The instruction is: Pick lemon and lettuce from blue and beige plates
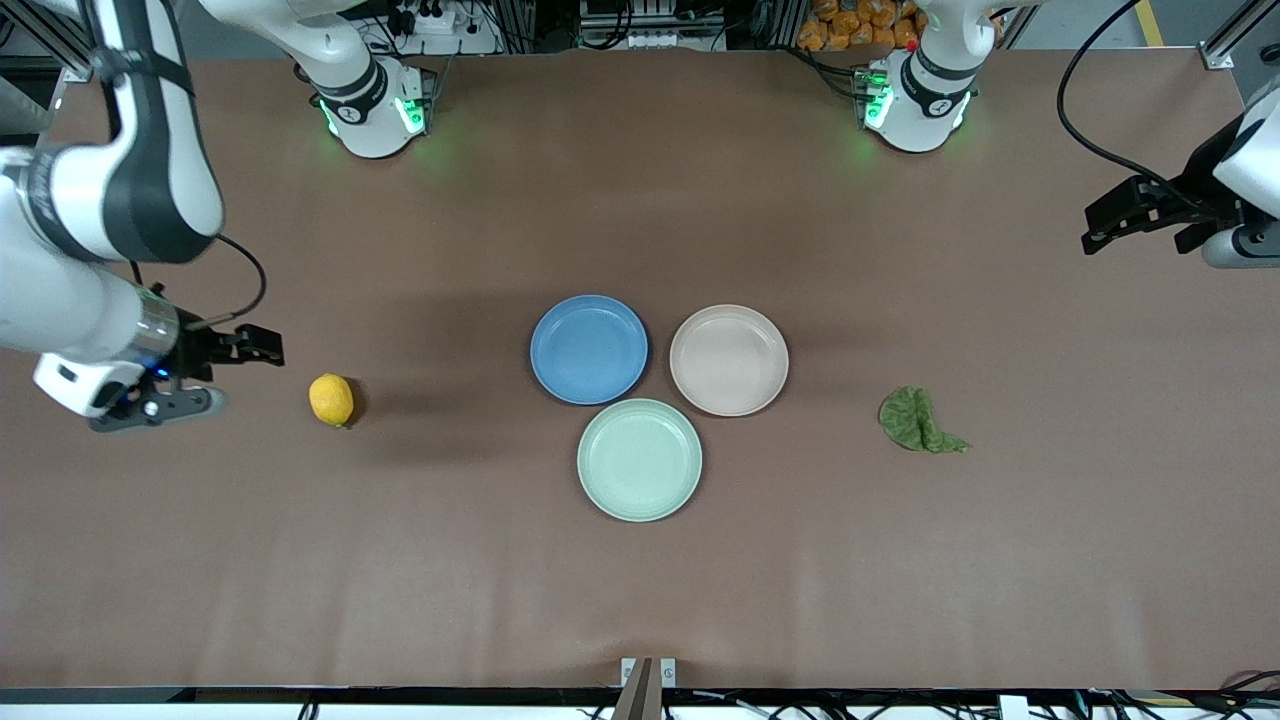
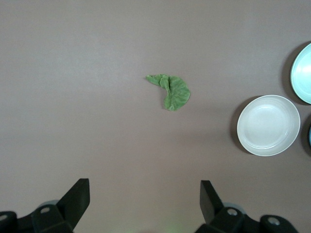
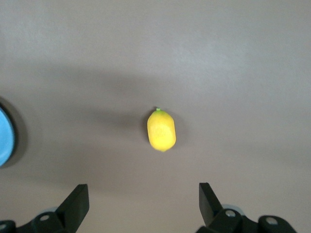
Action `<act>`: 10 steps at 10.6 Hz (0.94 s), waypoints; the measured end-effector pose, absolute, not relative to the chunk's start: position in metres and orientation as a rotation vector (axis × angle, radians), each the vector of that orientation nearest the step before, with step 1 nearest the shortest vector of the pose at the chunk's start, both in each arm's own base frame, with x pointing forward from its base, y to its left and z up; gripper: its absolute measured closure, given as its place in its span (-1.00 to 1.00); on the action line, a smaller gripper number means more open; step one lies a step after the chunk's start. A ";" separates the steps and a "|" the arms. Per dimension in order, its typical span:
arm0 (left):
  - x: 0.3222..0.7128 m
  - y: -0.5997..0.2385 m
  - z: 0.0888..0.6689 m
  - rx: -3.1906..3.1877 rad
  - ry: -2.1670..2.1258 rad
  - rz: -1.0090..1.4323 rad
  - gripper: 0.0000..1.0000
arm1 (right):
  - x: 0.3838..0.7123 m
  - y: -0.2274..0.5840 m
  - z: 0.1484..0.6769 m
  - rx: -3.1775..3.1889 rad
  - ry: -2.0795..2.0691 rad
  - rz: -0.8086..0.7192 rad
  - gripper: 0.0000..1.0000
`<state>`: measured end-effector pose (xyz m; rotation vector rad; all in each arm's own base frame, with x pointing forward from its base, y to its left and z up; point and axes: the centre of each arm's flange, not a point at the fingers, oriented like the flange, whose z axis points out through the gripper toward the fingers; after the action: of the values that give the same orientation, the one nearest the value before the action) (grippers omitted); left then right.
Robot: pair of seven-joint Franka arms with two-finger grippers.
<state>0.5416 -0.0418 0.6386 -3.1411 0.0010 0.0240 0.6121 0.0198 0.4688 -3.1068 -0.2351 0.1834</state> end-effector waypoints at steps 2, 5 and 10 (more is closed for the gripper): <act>0.542 -0.041 0.639 -3.141 0.000 0.023 -1.00 | 0.603 0.015 0.504 -3.105 -0.152 0.171 -1.00; 0.542 -0.041 0.644 -3.142 -0.003 0.007 -1.00 | 0.578 -0.008 0.554 -3.081 -0.095 0.186 -1.00; 0.542 -0.041 0.645 -3.142 -0.003 0.002 -1.00 | 0.554 -0.017 0.601 -3.071 -0.065 0.137 -1.00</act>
<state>0.5416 -0.0405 0.6452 -3.1422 -0.0028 0.0017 0.5538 -0.0171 0.6013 -3.0707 -0.0648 0.1368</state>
